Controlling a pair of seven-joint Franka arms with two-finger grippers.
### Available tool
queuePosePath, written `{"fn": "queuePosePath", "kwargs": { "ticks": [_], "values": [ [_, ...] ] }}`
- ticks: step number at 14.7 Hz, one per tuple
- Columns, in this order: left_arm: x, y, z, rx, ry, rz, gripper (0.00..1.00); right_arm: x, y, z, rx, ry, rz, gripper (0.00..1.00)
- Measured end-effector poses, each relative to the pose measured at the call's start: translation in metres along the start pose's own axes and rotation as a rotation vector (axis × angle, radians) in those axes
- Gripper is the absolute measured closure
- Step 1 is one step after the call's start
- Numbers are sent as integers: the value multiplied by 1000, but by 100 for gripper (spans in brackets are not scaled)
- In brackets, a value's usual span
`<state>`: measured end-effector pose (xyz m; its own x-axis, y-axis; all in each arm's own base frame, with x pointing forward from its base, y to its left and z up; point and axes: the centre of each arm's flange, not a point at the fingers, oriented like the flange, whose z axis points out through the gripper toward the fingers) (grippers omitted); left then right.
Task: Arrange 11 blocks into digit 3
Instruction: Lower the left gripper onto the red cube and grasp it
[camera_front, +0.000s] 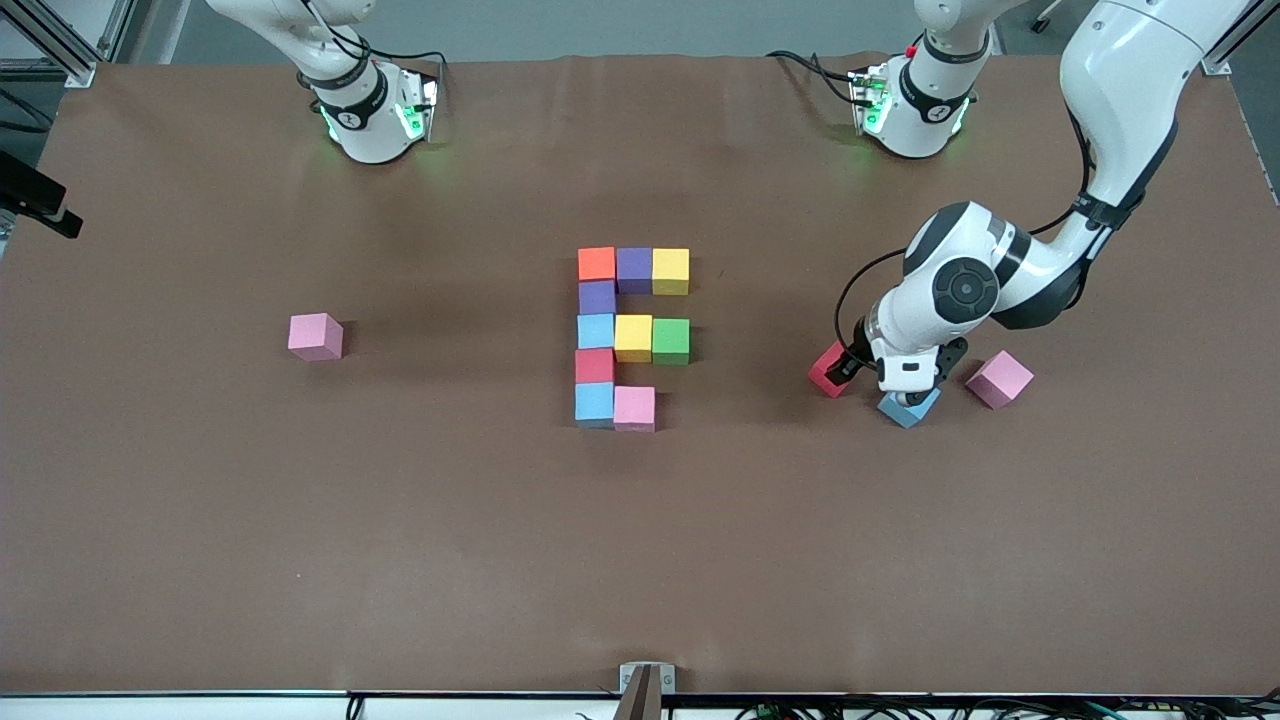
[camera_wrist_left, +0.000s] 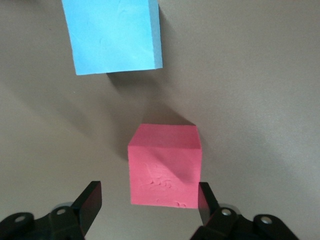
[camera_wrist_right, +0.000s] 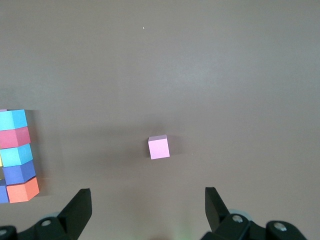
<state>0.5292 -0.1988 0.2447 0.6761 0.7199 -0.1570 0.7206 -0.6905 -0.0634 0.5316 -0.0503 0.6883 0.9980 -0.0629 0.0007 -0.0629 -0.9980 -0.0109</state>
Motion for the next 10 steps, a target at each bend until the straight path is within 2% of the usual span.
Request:
{"fn": "queuePosePath", "kwargs": {
  "ticks": [10],
  "values": [
    [7, 8, 23, 4, -21, 22, 18, 0, 1, 0, 0, 0, 1, 0]
  ]
}}
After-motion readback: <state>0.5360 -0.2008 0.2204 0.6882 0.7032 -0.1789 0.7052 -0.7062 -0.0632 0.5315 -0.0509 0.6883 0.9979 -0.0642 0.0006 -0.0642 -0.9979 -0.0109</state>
